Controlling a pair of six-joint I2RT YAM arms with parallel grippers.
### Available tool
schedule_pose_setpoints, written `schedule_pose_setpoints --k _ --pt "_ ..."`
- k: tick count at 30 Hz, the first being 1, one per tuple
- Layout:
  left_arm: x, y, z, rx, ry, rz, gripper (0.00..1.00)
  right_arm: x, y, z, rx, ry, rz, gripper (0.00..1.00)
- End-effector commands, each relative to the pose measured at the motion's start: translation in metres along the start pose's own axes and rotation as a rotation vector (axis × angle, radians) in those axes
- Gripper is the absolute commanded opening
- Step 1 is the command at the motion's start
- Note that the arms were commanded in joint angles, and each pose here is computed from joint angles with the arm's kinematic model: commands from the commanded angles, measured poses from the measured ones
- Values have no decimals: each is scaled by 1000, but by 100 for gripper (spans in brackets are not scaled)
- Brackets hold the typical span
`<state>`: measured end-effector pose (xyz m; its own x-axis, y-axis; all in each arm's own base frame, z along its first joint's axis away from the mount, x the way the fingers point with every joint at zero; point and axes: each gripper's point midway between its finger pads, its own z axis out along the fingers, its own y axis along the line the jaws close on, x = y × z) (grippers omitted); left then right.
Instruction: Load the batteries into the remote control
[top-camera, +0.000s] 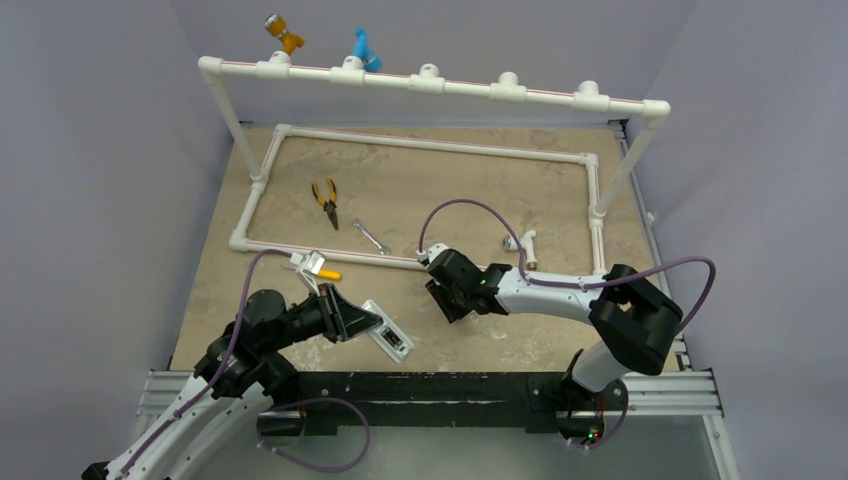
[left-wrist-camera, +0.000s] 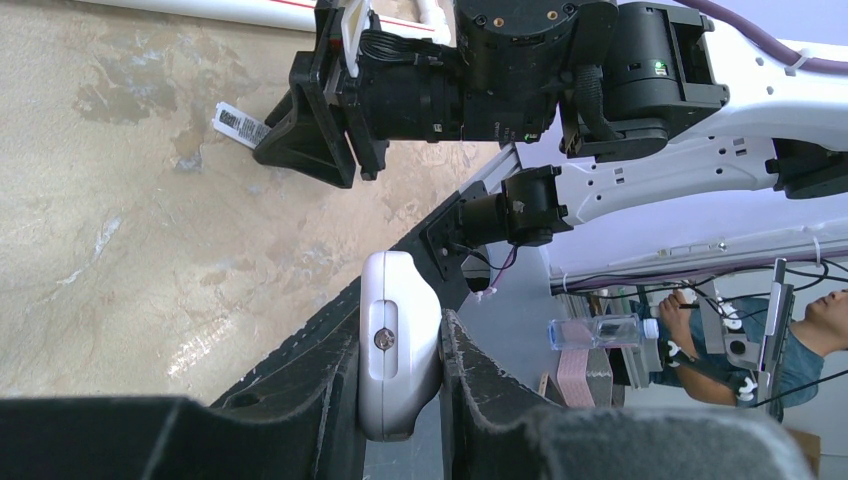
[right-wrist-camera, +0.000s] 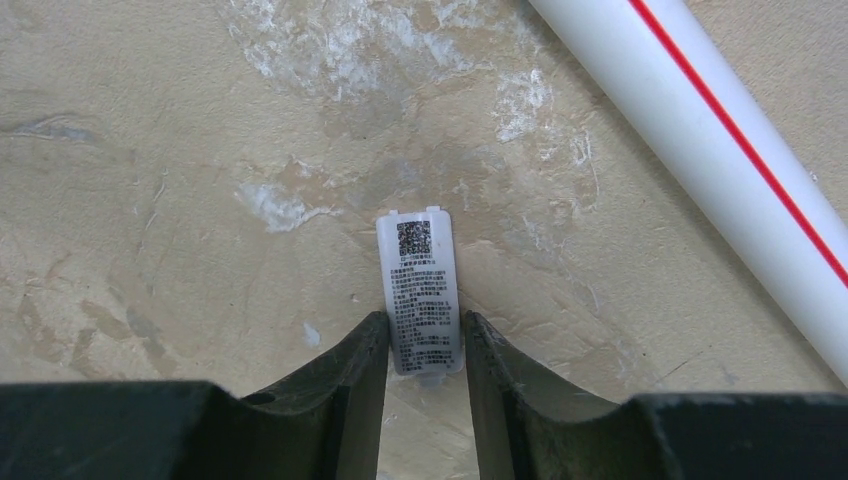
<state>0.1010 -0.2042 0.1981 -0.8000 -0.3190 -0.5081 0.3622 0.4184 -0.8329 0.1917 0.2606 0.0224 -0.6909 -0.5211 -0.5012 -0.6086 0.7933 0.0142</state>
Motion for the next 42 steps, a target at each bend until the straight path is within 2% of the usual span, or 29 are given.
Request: schedule_pose_setpoints --k 1,20,28,33,42 --pt "-12 -20 -3 55 -39 35 0 0 -1 1 6 6 -11 32" --pt "-15 -22 3 64 -27 34 0 -6 13 -28 -102 -80 59 20" --pt "-17 -21 12 69 -28 23 0 -10 2 -70 -89 -141 74 19" --pt "-21 -13 17 71 -84 -13 0 -16 -7 -96 -55 -158 63 18" --pt "-31 -12 28 195 -198 -81 0 -49 21 -165 -127 -314 -34 17"
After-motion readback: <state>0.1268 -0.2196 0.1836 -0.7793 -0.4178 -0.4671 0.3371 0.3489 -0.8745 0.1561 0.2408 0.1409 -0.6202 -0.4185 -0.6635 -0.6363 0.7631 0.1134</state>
